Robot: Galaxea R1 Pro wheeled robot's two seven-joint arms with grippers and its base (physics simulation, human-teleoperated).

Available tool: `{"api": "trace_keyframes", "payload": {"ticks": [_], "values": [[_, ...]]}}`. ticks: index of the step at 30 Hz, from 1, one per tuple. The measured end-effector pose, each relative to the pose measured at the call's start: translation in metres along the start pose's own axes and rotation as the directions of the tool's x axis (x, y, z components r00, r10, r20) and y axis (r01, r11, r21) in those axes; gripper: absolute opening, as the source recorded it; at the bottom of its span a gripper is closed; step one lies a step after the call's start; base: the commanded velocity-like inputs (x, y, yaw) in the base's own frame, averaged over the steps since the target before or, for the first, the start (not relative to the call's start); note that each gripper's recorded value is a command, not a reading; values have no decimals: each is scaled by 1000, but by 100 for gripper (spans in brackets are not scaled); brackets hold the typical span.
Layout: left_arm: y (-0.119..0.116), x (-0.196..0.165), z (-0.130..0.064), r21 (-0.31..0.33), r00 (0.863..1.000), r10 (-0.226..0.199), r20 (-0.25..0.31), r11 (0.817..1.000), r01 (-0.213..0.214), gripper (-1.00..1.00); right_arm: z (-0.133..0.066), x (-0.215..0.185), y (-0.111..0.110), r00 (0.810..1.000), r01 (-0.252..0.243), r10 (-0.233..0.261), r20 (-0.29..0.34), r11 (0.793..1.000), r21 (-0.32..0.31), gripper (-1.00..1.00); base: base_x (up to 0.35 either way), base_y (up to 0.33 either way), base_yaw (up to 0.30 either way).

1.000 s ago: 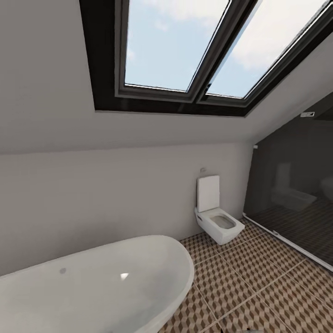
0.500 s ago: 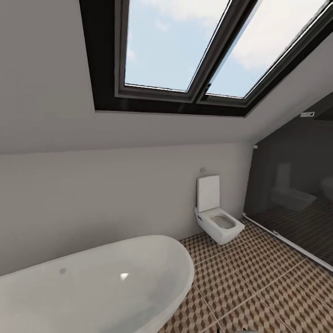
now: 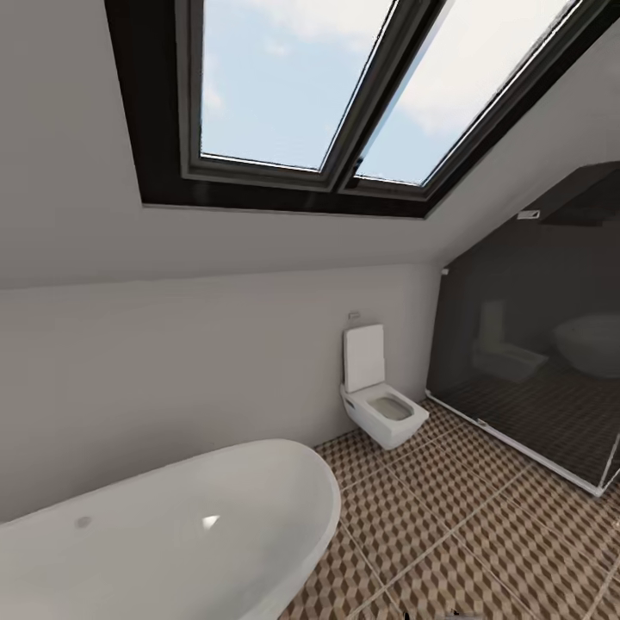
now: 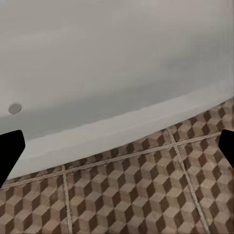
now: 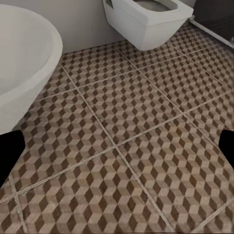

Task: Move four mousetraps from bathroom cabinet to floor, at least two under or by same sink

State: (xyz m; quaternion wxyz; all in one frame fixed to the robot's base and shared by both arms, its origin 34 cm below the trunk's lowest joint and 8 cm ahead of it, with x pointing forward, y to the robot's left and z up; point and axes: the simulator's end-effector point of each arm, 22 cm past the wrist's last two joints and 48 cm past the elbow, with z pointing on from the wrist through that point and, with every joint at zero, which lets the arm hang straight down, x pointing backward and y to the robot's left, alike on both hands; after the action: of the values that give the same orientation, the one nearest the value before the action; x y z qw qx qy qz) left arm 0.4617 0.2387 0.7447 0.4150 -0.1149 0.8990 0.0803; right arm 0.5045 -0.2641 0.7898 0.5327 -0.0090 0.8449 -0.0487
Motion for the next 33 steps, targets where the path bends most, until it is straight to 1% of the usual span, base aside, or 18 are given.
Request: {"api": "trace_keyframes", "payload": {"ticks": [33], "values": [[0, 0, 0, 1, 1000, 2, -1, 1000, -2, 100, 0, 0, -1, 1000, 0, 0, 0, 1000, 2, 100, 0, 0, -271]]}}
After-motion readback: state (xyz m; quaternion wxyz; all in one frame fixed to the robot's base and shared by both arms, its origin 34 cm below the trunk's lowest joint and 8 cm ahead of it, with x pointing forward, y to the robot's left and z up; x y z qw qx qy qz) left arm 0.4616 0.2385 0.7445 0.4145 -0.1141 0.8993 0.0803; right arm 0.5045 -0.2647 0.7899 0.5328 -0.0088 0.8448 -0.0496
